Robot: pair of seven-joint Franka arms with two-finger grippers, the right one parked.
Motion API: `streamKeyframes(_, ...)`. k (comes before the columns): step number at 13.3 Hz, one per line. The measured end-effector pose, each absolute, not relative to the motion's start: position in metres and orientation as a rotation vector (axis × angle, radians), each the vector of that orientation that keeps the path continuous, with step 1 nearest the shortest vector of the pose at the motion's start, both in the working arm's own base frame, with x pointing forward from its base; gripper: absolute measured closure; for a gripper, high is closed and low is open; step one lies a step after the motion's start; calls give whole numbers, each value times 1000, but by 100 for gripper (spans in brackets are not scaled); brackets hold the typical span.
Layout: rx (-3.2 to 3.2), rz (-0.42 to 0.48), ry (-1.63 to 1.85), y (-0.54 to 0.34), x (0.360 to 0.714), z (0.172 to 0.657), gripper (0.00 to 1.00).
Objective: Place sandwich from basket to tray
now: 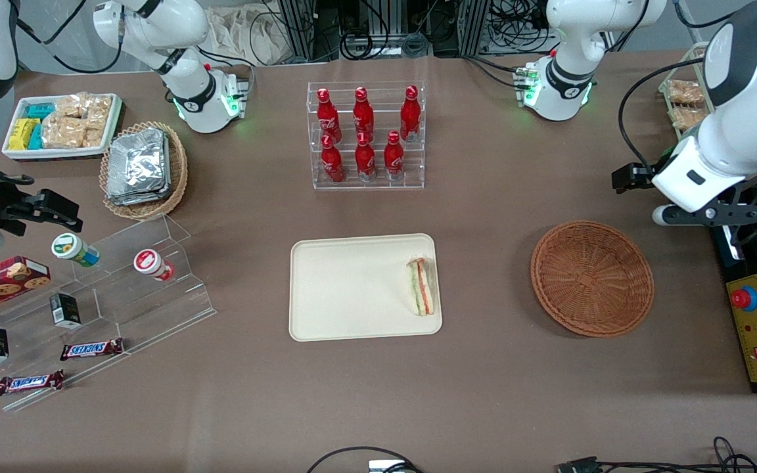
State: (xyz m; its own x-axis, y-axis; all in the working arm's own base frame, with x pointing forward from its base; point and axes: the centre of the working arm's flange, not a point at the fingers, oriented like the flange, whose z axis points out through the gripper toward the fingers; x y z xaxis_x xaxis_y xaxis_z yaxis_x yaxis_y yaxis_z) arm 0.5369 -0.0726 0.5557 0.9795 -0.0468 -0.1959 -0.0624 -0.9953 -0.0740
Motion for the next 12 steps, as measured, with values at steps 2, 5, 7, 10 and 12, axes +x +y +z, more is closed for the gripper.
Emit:
streamKeyframes(2, -3064, 178, 112, -74, 543, 561, 0)
streamKeyframes(5, -3073, 98, 127, -75, 549, 564, 0)
streamKeyframes(7, -3073, 97, 154, -75, 549, 564, 0)
streamKeyframes(10, -3072, 99, 172, -74, 549, 564, 0)
streamKeyframes(12, -3072, 100, 172, -74, 549, 564, 0)
